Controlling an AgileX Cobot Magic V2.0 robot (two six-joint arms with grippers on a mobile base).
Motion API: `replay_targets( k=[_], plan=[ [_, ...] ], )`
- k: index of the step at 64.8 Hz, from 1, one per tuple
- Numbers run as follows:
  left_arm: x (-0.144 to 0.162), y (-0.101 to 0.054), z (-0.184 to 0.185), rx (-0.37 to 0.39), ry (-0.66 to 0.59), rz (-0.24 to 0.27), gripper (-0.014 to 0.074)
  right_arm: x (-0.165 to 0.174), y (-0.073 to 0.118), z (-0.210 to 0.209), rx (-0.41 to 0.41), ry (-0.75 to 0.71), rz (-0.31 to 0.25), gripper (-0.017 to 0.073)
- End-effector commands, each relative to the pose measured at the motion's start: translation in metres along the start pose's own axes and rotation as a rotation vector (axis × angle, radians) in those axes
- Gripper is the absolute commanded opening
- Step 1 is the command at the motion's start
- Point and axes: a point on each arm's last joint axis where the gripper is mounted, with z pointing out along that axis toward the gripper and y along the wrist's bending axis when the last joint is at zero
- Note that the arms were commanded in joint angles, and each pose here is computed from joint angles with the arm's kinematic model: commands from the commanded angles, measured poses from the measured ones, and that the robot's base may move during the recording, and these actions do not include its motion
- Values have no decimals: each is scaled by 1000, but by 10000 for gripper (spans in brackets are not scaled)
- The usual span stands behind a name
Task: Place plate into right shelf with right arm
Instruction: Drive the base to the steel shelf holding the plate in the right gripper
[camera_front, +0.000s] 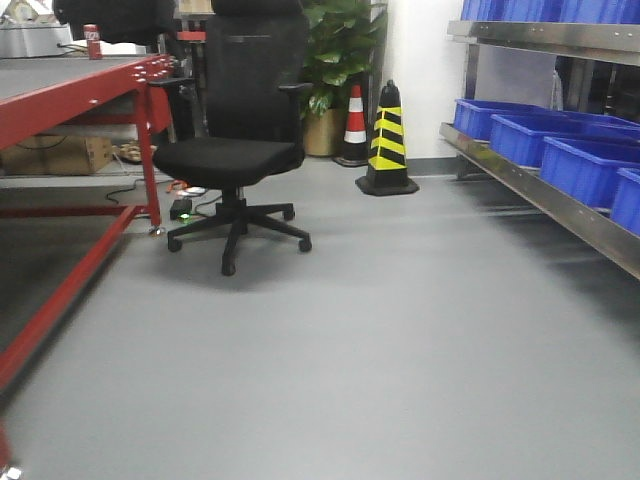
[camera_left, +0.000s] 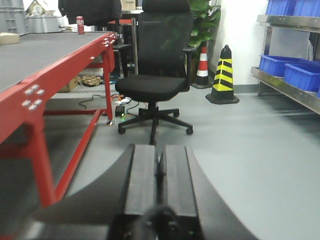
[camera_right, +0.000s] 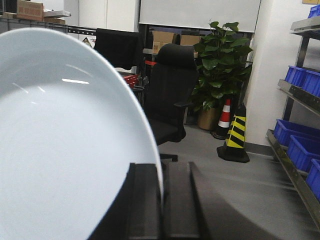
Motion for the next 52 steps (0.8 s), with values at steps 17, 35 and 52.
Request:
replay_targets(
  k=[17, 35, 52],
  plan=[
    [-5, 2, -1, -20, -80, -5, -47, -17, 1, -1, -10, -112, -23, 55],
    [-5, 2, -1, -20, -80, -5, -47, -17, 1, -1, -10, -112, -23, 55],
    [-5, 2, -1, -21, -85, -5, -47, -17, 1, -1, -10, -110, -23, 55]
  ],
)
